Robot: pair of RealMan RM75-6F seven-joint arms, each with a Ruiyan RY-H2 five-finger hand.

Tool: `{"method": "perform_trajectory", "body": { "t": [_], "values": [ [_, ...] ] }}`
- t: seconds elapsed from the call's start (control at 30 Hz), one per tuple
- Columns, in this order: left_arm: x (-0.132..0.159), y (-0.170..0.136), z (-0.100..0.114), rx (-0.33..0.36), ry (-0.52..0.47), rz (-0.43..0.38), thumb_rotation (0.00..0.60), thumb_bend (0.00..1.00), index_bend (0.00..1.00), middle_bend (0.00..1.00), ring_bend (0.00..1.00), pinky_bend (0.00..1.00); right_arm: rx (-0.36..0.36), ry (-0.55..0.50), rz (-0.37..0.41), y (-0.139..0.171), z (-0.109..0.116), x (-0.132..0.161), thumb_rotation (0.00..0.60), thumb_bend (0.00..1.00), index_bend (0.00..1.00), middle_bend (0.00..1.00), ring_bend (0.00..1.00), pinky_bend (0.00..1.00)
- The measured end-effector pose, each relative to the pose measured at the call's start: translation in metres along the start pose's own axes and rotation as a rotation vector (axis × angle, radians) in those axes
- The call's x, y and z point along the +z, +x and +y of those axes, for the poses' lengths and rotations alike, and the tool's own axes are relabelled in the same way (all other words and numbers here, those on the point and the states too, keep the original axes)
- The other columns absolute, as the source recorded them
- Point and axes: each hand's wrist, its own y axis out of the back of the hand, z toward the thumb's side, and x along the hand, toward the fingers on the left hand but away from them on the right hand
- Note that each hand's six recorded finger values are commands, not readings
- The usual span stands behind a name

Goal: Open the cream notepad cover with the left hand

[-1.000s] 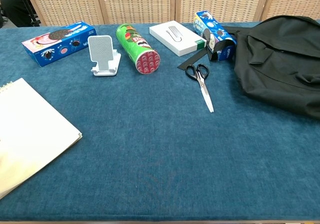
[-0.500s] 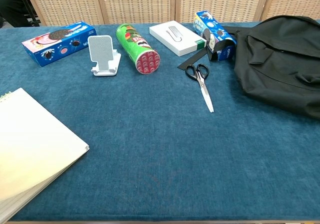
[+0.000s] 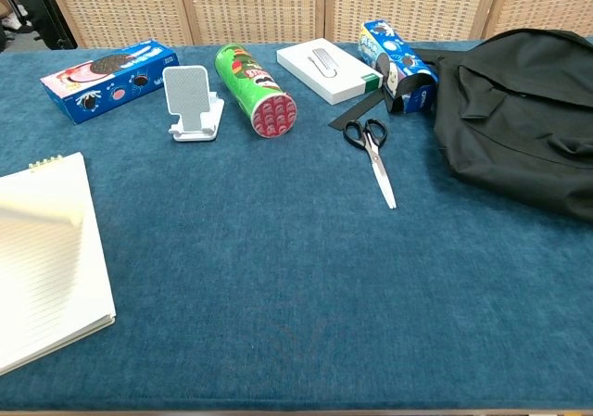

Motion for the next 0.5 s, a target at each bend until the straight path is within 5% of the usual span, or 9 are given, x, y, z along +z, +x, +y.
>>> {"method": "perform_trajectory", "body": {
  "t": [0.27,0.5],
  "values": [
    [-0.006,0.066,0.051,0.252,-0.075,0.099,0.600,0.71,0.75,0.00,0.00,0.00,-0.002,0.001,-0.005,-0.001,0.000,-0.001,0.600,0.16,0.05,0.00,0.00,0.00],
    [-0.010,0.109,0.080,0.407,0.162,0.121,0.600,0.71,0.75,0.00,0.00,0.00,0.005,0.007,-0.005,-0.002,-0.002,0.000,0.600,0.16,0.05,0.00,0.00,0.00]
  ]
}}
